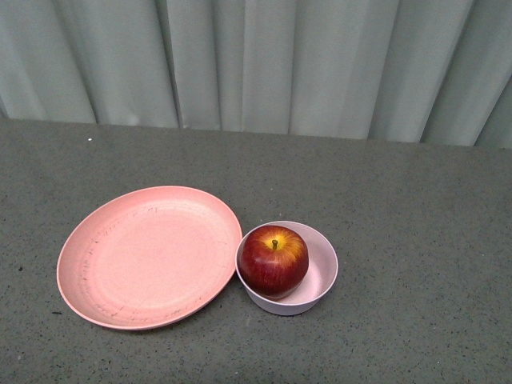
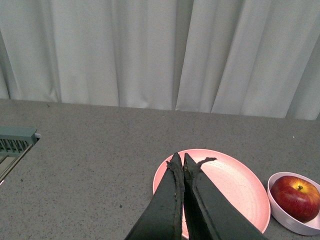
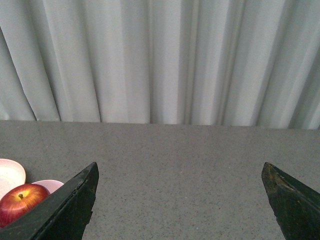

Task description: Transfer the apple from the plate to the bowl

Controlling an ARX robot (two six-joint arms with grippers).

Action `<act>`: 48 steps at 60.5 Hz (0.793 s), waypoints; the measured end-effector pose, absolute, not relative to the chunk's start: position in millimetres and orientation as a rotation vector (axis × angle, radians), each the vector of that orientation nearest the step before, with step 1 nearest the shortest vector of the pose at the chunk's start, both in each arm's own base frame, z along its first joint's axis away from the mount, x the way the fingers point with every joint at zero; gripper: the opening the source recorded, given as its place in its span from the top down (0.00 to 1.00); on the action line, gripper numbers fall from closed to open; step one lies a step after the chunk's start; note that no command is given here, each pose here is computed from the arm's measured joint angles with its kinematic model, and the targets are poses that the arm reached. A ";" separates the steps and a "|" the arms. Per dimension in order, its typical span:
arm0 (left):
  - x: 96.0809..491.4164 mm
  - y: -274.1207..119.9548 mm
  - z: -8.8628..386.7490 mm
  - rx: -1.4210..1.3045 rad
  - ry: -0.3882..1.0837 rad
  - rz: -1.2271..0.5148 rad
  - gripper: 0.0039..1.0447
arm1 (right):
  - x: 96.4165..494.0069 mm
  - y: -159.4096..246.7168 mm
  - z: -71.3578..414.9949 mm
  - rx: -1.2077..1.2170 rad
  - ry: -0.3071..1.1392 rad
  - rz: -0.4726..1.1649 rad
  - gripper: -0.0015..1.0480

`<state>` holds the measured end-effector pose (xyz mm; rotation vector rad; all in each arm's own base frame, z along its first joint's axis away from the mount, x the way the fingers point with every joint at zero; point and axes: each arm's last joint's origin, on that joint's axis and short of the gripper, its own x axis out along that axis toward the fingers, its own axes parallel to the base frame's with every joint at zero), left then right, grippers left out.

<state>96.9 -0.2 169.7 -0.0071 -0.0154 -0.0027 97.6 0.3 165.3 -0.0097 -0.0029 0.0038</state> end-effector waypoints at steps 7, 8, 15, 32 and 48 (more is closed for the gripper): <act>96.8 -0.3 169.8 -0.007 -0.016 -0.003 0.83 | 97.6 0.3 165.3 -0.010 -0.003 0.004 0.09; 96.8 -0.2 169.8 -0.007 -0.016 -0.003 0.82 | 97.6 0.3 165.3 -0.010 -0.003 0.004 0.09; 96.8 -0.3 169.8 -0.007 -0.017 -0.003 0.61 | 97.6 0.3 165.3 -0.010 -0.003 0.004 0.09; 96.8 -0.2 169.8 -0.007 -0.017 -0.003 0.13 | 97.6 0.3 165.3 -0.010 -0.003 0.004 0.09; 96.8 -0.3 169.8 -0.005 -0.016 -0.003 0.06 | 97.6 0.3 165.3 -0.010 -0.003 0.004 0.09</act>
